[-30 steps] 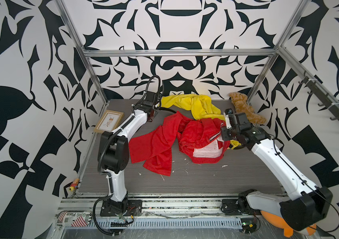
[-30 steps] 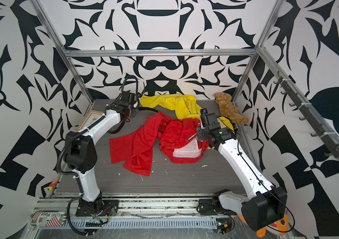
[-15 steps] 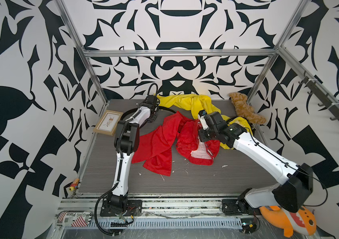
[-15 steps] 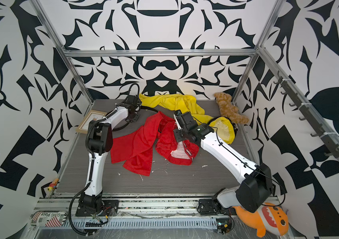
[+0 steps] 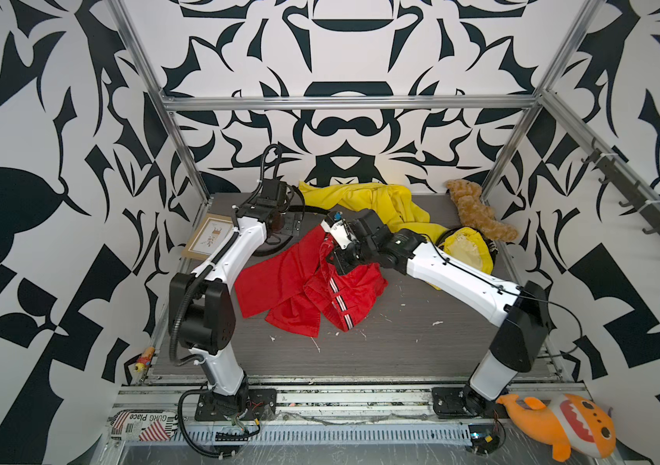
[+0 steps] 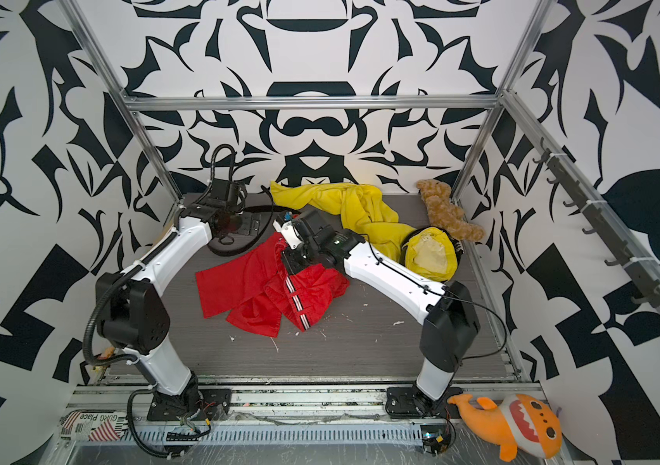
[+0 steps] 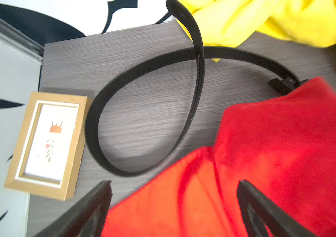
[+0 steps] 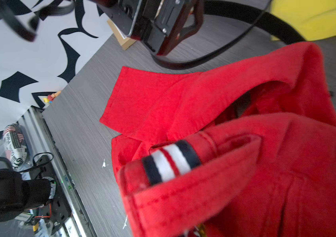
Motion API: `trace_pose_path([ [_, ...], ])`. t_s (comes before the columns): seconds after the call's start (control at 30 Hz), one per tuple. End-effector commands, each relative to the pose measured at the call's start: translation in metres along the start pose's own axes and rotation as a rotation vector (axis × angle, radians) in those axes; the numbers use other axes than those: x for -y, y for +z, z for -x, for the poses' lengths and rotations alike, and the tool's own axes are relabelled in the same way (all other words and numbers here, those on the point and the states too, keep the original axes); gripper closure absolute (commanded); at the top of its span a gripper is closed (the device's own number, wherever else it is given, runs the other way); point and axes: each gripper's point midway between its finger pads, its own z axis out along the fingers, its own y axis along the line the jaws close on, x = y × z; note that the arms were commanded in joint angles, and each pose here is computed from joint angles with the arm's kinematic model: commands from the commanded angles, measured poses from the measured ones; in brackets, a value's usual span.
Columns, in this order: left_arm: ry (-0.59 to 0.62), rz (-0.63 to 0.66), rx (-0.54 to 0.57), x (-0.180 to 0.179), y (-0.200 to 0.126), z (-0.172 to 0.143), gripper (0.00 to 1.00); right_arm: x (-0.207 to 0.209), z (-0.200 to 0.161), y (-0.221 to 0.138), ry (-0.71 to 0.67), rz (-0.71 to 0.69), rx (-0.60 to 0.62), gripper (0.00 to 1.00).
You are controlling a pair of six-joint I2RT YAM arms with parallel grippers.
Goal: Remove the belt from the trousers
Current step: Adjust the trousers at the center of the board.
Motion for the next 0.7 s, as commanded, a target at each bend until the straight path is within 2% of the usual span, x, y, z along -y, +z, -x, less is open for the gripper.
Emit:
trace_pose_path([
  [0.0, -0.108, -0.019, -0.065, 0.001, -0.011, -0.03, 0.01, -0.003, 0.011, 0.027, 0.028, 0.047, -0.033, 1.0],
  [0.03, -0.128, -0.023, -0.053, 0.0, -0.018, -0.031, 0.01, 0.0, 0.006, 0.036, 0.034, 0.041, -0.071, 0.94],
  [0.1, -0.156, -0.064, -0.029, 0.006, -0.034, -0.033, 0.01, 0.006, 0.001, 0.042, 0.021, 0.012, -0.126, 0.65],
  [0.13, -0.161, -0.082, -0.021, 0.011, -0.041, -0.034, 0.01, 0.007, 0.004, 0.035, 0.013, -0.009, -0.112, 0.56],
  [0.2, -0.131, -0.103, -0.005, 0.026, -0.053, -0.037, 0.01, 0.01, 0.014, 0.013, -0.001, -0.055, -0.057, 0.47],
  [0.3, -0.044, -0.145, -0.004, 0.059, -0.067, -0.047, 0.01, 0.023, 0.023, -0.032, 0.003, -0.11, -0.003, 0.4],
  [0.43, 0.037, -0.233, -0.053, 0.107, -0.07, -0.071, 0.01, 0.054, 0.013, -0.08, 0.103, -0.164, 0.052, 0.36],
  [0.53, 0.048, -0.272, -0.124, 0.128, -0.056, -0.094, 0.01, 0.083, -0.017, -0.091, 0.202, -0.211, 0.042, 0.28],
  [0.67, 0.022, -0.321, -0.165, 0.143, -0.04, -0.109, 0.01, 0.101, -0.058, -0.079, 0.314, -0.223, 0.018, 0.21],
])
